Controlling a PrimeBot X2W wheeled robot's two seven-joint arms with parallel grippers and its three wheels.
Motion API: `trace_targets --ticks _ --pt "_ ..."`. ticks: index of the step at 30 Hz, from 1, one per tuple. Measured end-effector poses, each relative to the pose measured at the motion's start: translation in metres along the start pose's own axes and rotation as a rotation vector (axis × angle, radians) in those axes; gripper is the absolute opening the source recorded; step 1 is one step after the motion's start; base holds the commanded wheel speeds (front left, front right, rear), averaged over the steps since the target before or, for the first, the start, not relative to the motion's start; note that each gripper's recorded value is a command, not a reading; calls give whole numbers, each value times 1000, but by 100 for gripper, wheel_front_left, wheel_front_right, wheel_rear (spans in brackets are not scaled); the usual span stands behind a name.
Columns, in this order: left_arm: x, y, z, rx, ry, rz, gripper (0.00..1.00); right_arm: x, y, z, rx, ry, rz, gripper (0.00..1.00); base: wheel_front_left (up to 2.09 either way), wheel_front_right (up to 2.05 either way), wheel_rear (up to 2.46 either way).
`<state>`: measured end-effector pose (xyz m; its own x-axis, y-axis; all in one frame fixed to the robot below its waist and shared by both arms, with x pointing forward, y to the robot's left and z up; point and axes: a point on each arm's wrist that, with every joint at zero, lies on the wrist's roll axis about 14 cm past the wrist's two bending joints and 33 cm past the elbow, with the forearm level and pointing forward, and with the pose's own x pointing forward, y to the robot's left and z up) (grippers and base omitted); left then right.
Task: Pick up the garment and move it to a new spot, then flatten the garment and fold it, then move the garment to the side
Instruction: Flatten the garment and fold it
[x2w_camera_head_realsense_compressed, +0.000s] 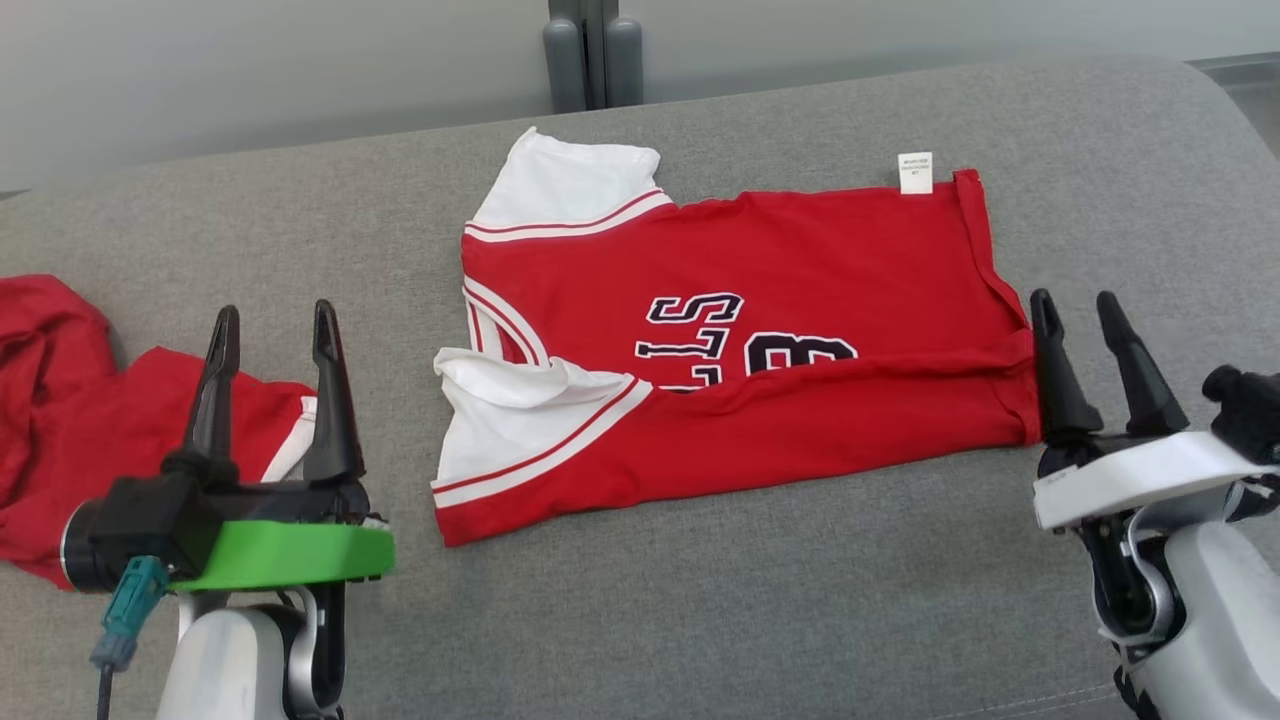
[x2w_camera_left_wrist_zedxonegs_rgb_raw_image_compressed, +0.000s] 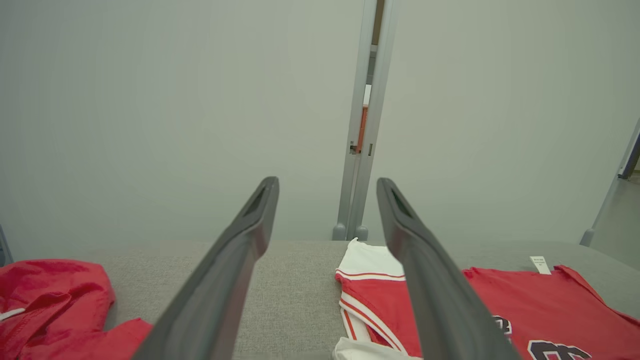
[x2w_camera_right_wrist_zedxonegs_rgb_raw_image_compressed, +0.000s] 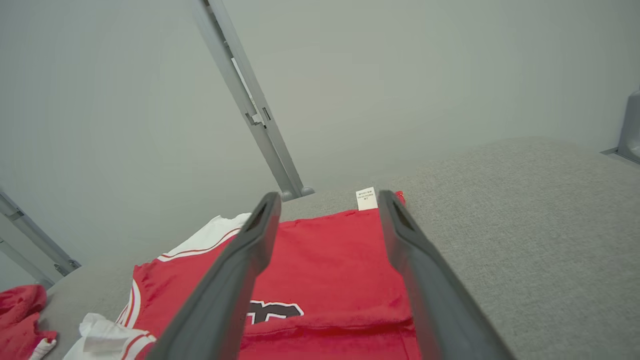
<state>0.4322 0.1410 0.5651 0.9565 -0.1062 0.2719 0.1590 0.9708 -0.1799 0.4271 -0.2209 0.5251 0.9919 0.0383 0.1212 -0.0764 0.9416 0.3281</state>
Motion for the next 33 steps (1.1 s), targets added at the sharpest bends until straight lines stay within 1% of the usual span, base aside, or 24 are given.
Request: trace_targets --ticks 2,7,13,18,21,24,31,33 --pt "-8 2 -5 3 20 9 100 -9 4 -7 -31 18 8 100 0 0 0" --pt "-26 -1 -23 16 86 -1 100 -22 6 -14 4 20 -22 100 0 0 0" --pt "-28 -4 -31 -9 110 0 100 -25 8 -16 4 21 -28 100 0 0 0" --pt "-39 -12 -68 -8 229 -25 100 -23 8 -14 -6 15 -25 100 0 0 0" --pt "-52 -13 -101 31 342 -29 100 -23 6 -16 -12 20 -30 100 0 0 0" --pt "-60 -15 -130 45 438 -39 100 -24 2 -17 -24 26 -36 100 0 0 0" --pt "-71 -16 -170 62 579 -42 100 -30 -10 -16 -37 29 -68 100 0 0 0" --pt "-76 -16 -179 44 616 -40 100 -31 -11 -16 -37 30 -74 100 0 0 0"
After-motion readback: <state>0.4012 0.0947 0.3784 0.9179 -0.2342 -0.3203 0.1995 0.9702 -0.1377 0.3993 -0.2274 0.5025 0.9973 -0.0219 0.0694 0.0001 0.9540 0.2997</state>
